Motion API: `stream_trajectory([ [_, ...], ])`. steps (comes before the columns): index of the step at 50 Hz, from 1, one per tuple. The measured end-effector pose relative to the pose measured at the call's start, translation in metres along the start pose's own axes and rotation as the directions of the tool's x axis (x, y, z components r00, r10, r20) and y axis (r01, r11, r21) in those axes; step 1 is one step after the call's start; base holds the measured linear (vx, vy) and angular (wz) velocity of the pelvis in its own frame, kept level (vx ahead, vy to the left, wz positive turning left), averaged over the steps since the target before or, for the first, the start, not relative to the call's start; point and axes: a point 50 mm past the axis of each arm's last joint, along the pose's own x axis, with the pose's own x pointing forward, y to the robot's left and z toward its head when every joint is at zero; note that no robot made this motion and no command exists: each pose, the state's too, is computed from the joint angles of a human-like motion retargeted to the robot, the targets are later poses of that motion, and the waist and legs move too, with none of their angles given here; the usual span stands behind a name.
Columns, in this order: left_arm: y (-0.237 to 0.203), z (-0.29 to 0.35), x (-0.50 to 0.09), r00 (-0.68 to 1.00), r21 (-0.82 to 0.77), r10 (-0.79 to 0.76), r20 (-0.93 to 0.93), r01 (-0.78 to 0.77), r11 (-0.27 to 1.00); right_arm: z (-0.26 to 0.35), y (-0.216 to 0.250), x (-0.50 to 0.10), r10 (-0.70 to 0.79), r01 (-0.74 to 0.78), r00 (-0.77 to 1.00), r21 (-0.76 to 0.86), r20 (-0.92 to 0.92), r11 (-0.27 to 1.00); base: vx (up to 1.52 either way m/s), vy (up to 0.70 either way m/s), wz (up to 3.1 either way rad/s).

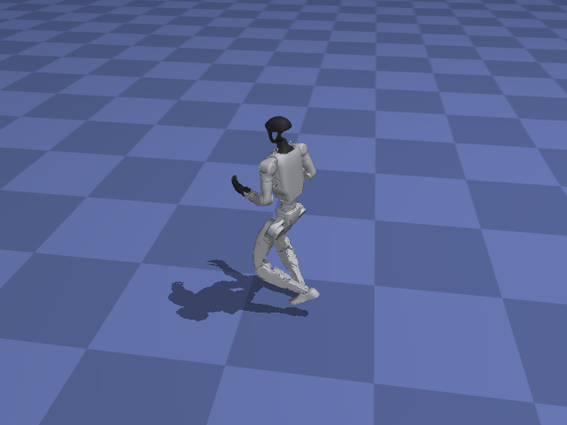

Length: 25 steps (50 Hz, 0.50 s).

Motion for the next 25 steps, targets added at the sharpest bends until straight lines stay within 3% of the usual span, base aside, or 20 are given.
stream_trajectory([
  [7,0.020,-0.003,-0.036,0.997,-0.076,0.022,-0.071,-0.028,0.997,0.069,0.034,0.023,0.175,-0.239,0.937,0.192,0.302,0.952,0.33,0.12,-0.23],
  [13,0.032,0.005,-0.060,0.994,-0.168,0.074,-0.076,-0.086,0.982,0.111,0.043,0.016,0.280,-0.419,0.822,0.193,0.495,0.887,0.36,0.15,0.03],
  [17,0.030,0.015,-0.052,0.998,-0.159,0.052,-0.020,-0.054,0.986,0.102,0.044,0.011,0.325,-0.436,0.830,0.166,0.453,0.884,0.33,0.16,0.19],
  [25,0.013,0.027,-0.028,0.997,-0.116,-0.021,0.078,0.030,0.993,0.044,0.035,-0.015,0.345,-0.378,0.920,0.190,0.184,0.906,0.37,0.10,0.53],
])
